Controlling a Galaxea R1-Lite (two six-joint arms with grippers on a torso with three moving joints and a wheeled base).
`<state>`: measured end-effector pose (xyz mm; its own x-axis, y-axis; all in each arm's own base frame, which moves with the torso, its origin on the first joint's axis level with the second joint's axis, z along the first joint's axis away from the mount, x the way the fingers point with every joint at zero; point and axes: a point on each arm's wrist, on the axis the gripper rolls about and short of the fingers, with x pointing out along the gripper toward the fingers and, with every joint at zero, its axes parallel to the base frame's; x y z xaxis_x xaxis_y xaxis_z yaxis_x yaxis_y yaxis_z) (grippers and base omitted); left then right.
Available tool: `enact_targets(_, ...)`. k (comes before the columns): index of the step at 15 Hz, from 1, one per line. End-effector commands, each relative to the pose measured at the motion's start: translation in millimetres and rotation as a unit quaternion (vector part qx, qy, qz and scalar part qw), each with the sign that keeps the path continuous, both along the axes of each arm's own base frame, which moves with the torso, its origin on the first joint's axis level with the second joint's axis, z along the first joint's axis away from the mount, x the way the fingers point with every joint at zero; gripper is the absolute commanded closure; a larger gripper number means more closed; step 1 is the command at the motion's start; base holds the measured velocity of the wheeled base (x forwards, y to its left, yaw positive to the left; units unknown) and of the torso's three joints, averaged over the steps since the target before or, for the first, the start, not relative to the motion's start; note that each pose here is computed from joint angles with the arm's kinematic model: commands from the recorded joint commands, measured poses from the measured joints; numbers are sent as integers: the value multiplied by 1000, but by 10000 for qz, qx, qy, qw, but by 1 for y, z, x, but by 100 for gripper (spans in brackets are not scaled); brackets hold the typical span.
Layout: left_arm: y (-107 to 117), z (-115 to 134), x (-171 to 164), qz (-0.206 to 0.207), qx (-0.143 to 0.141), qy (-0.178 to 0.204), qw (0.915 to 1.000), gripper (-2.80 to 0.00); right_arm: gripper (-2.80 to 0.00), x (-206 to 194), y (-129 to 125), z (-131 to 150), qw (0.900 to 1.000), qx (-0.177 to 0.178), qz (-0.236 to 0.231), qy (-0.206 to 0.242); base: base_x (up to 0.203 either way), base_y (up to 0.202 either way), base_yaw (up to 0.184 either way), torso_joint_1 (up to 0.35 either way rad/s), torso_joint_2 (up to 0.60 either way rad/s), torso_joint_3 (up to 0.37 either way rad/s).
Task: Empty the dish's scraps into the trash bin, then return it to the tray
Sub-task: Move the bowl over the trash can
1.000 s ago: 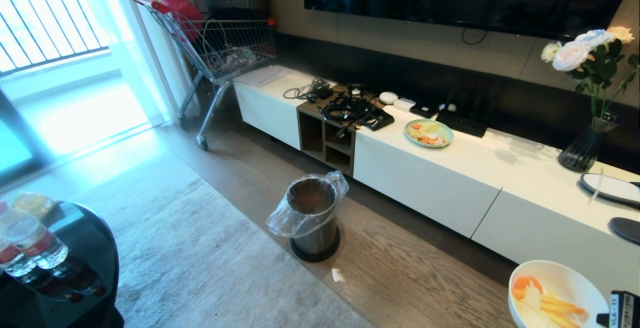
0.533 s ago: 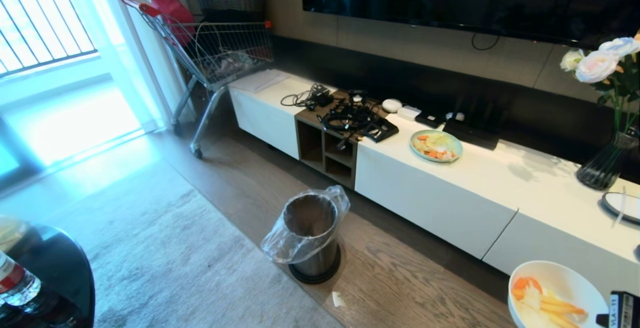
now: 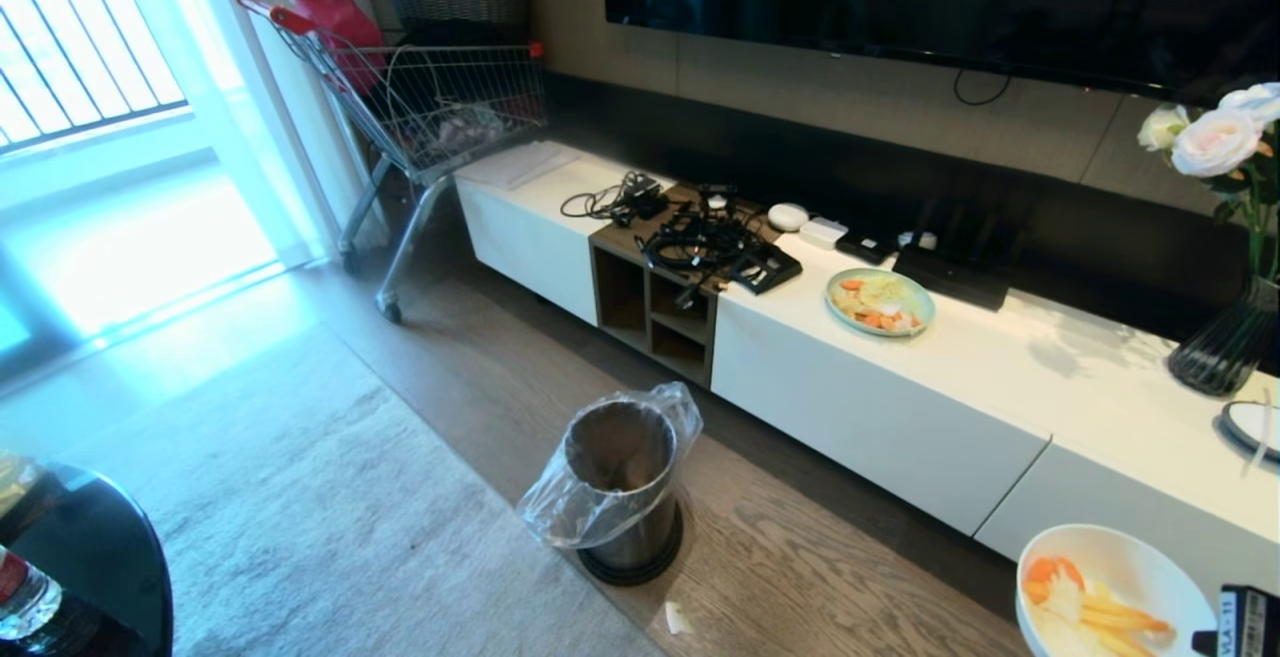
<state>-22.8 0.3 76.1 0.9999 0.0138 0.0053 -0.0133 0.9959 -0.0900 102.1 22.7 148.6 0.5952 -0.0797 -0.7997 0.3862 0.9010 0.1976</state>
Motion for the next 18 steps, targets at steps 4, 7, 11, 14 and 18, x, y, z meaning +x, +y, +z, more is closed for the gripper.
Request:
enact_targets(4, 0, 0, 0, 0, -2, -4, 10000, 0, 0, 1, 1, 2, 10000, 10, 22, -61, 0, 0, 0, 0, 0, 0)
enact_targets(7, 0, 0, 0, 0, -2, -4, 10000, 0, 0, 4, 3, 9, 9998, 53, 69, -182, 0, 0, 0, 0, 0, 0)
enact_targets(11, 0, 0, 0, 0, -2, -4, 10000, 0, 0, 5, 9, 10, 9991, 67, 397, -149, 0, 0, 0, 0, 0, 0)
enact_targets(14, 0, 0, 0, 0, -5, -4, 10000, 0, 0, 6, 14, 12, 9958, 463, 788, -94, 0, 0, 0, 0, 0, 0)
enact_targets(18, 0, 0, 0, 0, -10, -4, 10000, 0, 0, 7, 17, 12, 9936, 461, 1033, -53, 0, 0, 0, 0, 0, 0)
